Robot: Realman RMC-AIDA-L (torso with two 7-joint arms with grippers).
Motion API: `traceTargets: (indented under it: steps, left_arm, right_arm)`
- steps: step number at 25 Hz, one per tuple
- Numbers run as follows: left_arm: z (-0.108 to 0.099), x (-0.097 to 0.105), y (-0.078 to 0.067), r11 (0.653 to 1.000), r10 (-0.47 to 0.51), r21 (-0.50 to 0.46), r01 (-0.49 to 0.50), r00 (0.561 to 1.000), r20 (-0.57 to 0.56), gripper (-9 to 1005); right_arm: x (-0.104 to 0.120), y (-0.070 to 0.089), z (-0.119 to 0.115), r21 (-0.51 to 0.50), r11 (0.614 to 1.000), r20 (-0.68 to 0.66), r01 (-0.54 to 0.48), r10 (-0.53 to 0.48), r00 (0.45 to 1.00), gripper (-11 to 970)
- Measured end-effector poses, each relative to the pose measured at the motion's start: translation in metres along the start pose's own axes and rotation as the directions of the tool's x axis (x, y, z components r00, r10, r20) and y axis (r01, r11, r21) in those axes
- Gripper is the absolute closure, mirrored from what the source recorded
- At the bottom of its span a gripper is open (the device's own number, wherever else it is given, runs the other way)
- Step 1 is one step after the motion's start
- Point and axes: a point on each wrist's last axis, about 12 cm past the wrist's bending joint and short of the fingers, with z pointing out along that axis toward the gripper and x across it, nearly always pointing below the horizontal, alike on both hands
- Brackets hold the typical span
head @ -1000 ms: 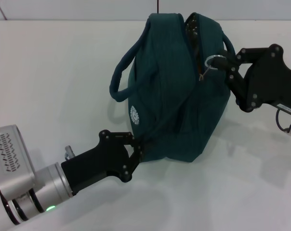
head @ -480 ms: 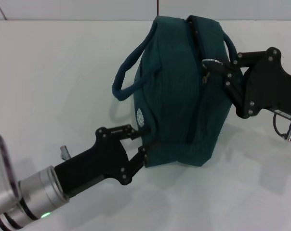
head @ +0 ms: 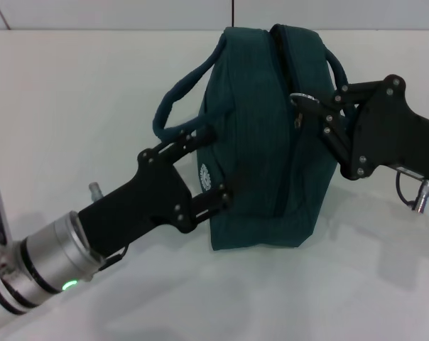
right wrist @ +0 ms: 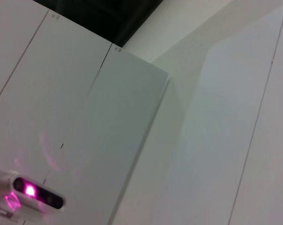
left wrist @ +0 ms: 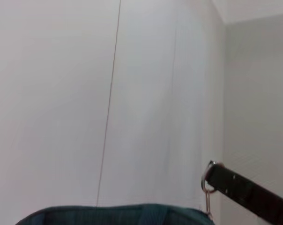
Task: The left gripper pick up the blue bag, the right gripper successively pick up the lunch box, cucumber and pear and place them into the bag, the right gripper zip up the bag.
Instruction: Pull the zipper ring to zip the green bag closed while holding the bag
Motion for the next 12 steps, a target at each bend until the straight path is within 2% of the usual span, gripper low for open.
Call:
traceTargets:
  steps: [3,12]
  left_arm:
    - [0.0041,-0.0016,0.002,1.0,-0.018,0.005,0.018,1.0,0.008,267]
    - [0.0071,-0.0033,0.0042,0.998,-0.066,0.008,0.066,0.998,0.014,222]
  right_arm:
    - [0.0002,0.0002,0.0001,0.001,1.0,-0.001,0.003,-0.003,1.0,939]
    - [0.0005,0.0017,0.0006,-0.007,1.0,0.0,-0.003,0.003,1.0,939]
